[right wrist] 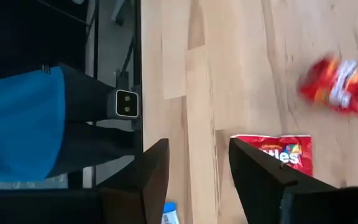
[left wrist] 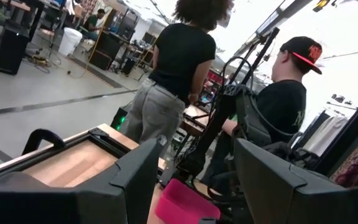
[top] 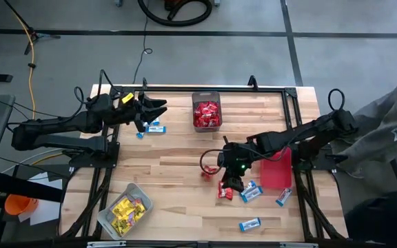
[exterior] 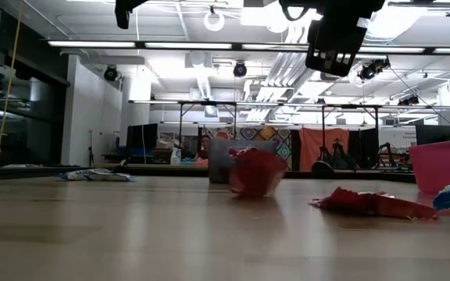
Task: Sort candy
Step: Put the red candy pack into the black bin
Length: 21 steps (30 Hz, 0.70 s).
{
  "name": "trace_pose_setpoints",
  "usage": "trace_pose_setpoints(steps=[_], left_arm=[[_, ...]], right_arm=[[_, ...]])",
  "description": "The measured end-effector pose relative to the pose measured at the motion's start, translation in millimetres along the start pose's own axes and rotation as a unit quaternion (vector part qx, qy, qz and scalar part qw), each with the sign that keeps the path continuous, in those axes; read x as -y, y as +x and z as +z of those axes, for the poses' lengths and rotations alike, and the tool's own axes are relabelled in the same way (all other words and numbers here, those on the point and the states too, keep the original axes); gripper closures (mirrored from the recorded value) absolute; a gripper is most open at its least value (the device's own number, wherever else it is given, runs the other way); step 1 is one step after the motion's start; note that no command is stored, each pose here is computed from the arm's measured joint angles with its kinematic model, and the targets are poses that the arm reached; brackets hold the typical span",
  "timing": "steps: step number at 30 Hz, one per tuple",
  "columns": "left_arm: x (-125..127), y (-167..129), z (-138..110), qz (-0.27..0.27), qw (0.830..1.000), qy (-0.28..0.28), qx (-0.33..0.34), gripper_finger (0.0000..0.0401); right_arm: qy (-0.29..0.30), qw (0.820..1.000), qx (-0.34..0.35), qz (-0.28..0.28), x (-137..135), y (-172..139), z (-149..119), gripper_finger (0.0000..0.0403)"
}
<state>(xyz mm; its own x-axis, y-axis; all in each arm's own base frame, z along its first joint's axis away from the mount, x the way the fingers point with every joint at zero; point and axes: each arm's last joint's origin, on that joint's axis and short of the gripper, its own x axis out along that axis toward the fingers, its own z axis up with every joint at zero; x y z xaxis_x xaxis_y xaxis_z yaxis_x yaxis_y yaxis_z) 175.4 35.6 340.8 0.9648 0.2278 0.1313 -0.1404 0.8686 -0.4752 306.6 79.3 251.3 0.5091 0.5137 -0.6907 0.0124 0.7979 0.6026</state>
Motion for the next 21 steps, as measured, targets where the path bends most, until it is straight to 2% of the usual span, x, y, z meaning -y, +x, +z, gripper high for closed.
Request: trace_pose_setpoints(steps=[8, 12, 16, 21], left_arm=[[-1.2, 0.0, -2.3, 0.006, 1.0, 0.001, -0.012, 0.0204], [-1.4, 0.1, -2.5, 0.007, 1.0, 0.001, -0.013, 0.0204], [-2.0, 1.7, -3.9, 0.009, 1.0, -0.001, -0.016, 0.0204], [-3.7, 5.6, -7.2, 0.014, 1.0, -0.013, -0.024, 0.0204]], right_arm=[[-0.001, 0.996, 0.045, -0.077, 10.0, -1.6, 5.2, 0.0236], [-0.04, 0.992, 0.054, -0.105, 21.7, 7.1, 11.9, 0.023], [-0.091, 0.988, 0.042, -0.121, 35.0, 29.7, 18.0, 0.0223], [-0.183, 0.965, 0.012, -0.186, 45.0, 60.6, 34.5, 0.0208]])
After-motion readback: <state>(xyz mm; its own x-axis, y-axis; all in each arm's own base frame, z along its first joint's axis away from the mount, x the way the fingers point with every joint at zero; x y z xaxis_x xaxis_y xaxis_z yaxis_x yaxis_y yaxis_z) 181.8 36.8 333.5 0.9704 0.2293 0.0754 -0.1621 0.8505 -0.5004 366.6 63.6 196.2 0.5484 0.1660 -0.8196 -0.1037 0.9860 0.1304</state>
